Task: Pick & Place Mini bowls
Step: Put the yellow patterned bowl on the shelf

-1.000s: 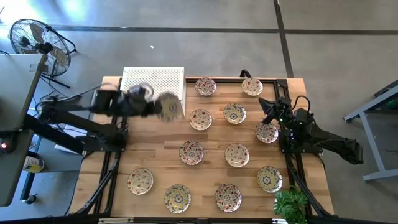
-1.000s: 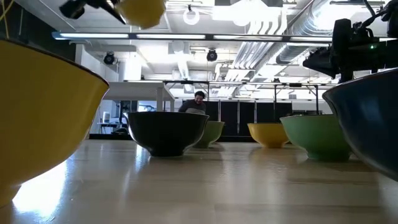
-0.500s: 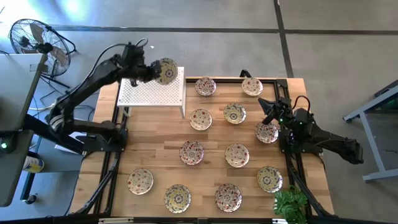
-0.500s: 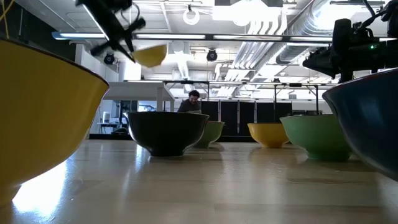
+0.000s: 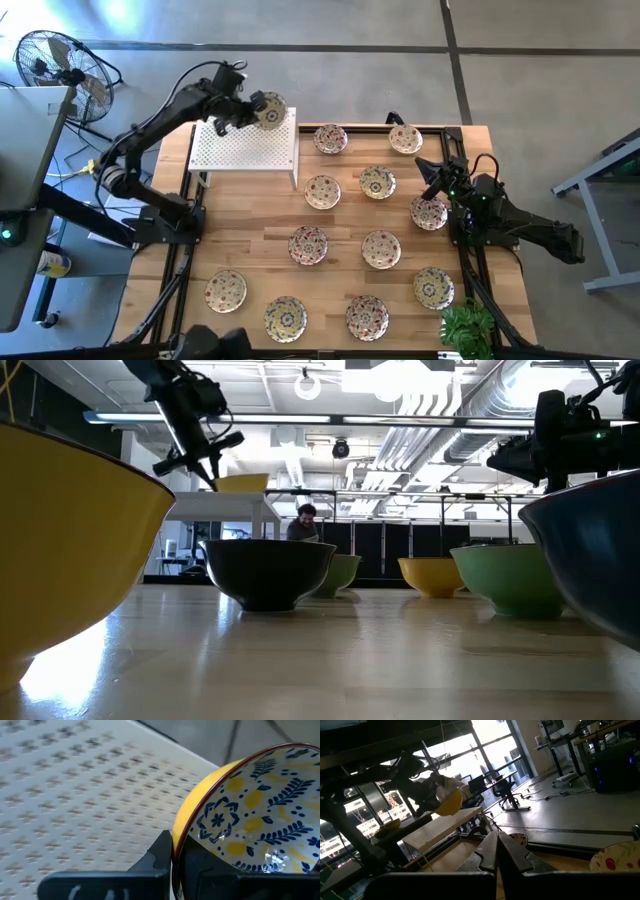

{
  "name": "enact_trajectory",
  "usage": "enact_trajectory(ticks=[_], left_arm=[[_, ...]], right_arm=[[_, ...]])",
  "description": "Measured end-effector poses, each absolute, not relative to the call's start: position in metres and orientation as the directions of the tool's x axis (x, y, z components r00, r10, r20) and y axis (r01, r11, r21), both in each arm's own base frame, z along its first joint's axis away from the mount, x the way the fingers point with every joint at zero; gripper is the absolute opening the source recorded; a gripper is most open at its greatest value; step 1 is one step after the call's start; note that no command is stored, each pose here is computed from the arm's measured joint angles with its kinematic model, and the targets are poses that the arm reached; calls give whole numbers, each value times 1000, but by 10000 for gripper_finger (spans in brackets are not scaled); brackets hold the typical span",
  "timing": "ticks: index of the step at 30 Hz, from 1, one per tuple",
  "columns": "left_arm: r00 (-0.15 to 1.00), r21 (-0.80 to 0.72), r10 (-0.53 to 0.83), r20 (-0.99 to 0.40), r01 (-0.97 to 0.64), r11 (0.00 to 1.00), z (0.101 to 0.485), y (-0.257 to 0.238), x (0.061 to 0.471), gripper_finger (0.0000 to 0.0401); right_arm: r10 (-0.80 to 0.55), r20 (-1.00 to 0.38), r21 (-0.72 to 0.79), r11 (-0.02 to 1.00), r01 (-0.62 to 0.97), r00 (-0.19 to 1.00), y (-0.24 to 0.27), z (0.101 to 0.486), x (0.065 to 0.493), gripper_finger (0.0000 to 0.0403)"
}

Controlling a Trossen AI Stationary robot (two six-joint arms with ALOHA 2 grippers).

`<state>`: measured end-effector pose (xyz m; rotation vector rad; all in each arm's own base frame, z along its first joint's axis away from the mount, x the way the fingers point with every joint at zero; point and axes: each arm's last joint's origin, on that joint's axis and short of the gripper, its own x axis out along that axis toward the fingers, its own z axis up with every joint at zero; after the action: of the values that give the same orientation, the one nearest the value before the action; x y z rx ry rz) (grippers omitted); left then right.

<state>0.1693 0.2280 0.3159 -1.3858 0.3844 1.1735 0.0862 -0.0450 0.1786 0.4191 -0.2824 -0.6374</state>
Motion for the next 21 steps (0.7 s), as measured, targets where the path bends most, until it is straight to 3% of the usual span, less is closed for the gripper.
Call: enact_trajectory(ticks=[5, 21], left_arm=[[399, -540, 428, -811, -792, -285, 312, 232, 171, 11], [429, -566, 401, -810, -750, -341, 311, 232, 172, 27]], right_arm=[[-625, 126, 453, 727, 516, 770, -45, 179, 86, 0], [-629, 121, 429, 731, 530, 768, -45, 178, 86, 0]])
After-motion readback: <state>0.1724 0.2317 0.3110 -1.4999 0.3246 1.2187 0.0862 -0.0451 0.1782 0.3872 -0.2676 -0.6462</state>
